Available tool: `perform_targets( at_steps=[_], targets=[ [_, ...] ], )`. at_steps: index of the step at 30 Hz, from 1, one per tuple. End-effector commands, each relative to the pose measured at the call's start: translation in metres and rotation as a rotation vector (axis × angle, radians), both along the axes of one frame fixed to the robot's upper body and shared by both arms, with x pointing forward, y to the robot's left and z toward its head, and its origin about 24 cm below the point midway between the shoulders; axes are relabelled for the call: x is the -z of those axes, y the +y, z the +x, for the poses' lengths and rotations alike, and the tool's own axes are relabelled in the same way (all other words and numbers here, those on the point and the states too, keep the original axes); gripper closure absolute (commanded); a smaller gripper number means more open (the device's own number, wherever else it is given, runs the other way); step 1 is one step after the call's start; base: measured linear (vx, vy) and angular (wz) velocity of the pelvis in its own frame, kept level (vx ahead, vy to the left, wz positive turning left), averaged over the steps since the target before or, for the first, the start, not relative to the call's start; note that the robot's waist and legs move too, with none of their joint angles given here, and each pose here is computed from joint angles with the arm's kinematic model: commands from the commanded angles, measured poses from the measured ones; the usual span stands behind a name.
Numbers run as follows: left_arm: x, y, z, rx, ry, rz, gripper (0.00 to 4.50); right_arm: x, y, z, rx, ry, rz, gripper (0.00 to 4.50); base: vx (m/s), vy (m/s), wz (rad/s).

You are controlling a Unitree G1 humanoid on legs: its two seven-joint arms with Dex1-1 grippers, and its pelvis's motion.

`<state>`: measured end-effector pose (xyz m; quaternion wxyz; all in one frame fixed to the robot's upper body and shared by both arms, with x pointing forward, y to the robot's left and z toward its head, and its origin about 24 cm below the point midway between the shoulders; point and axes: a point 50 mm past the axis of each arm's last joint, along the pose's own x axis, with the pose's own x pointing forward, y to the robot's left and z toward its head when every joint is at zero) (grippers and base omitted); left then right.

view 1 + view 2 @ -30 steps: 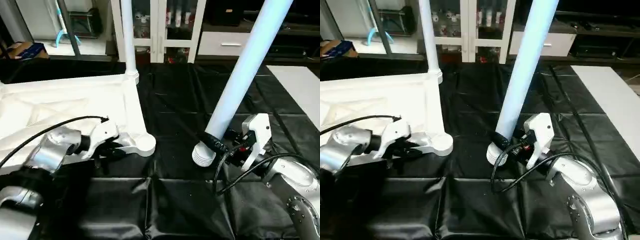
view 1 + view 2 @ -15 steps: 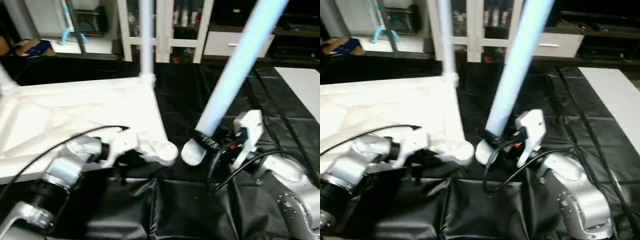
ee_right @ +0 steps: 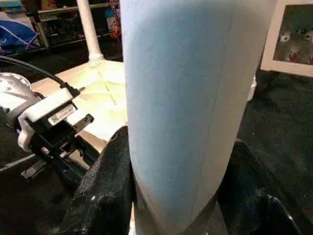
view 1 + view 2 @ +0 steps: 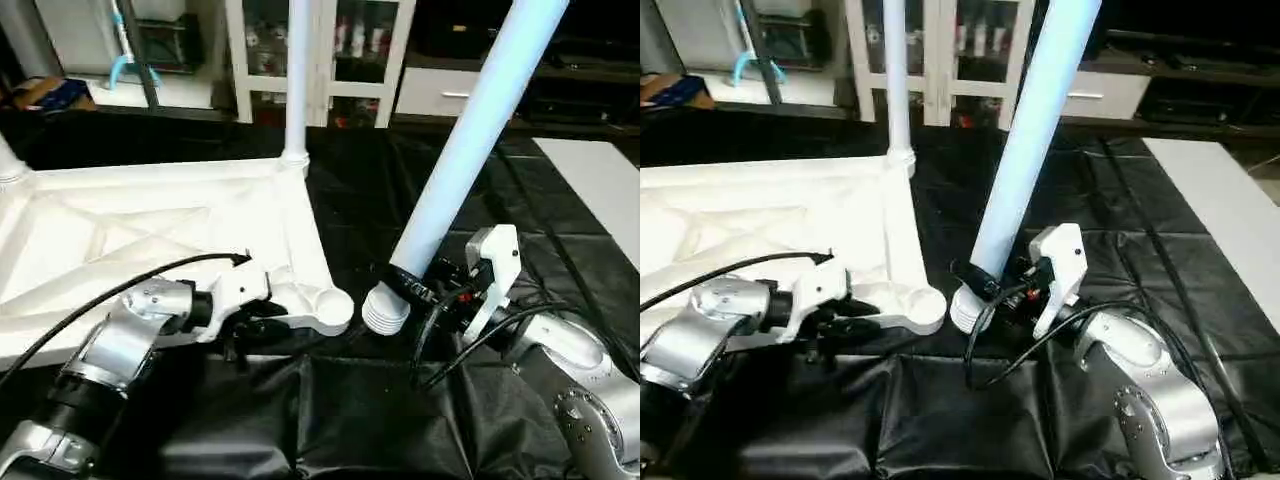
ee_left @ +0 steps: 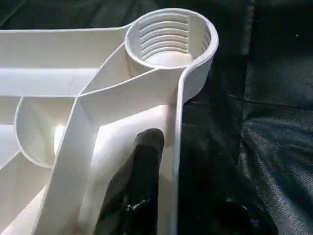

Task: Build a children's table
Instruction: Pick table leg

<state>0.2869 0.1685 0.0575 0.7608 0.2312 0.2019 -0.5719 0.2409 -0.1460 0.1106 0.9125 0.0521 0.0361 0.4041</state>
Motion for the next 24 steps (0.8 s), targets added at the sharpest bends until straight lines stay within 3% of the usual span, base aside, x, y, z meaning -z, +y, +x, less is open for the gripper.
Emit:
perform_targets(
  at_steps=[1, 6, 17, 24],
  targets=[
    [0.001, 0.005, -0.001, 0.001, -0.009, 0.035, 3.07, -0.007, -0.001, -0.001, 0.003, -0.027, -0.005, 2.69, 0.000, 0.000, 0.00],
    [0.003, 0.010, -0.003, 0.011, 0.008, 0.070, 2.64, -0.007, -0.002, -0.001, 0.006, -0.028, -0.008, 2.69, 0.000, 0.000, 0.00],
    [0.000, 0.032, -0.008, -0.054, 0.036, 0.104, 2.64, -0.007, -0.002, -0.002, 0.005, -0.026, -0.009, 2.69, 0.000, 0.000, 0.00],
    [0.002, 0.023, -0.005, -0.071, 0.003, 0.072, 2.81, -0.007, 0.000, -0.001, -0.005, -0.026, -0.006, 2.69, 0.000, 0.000, 0.00]
  ],
)
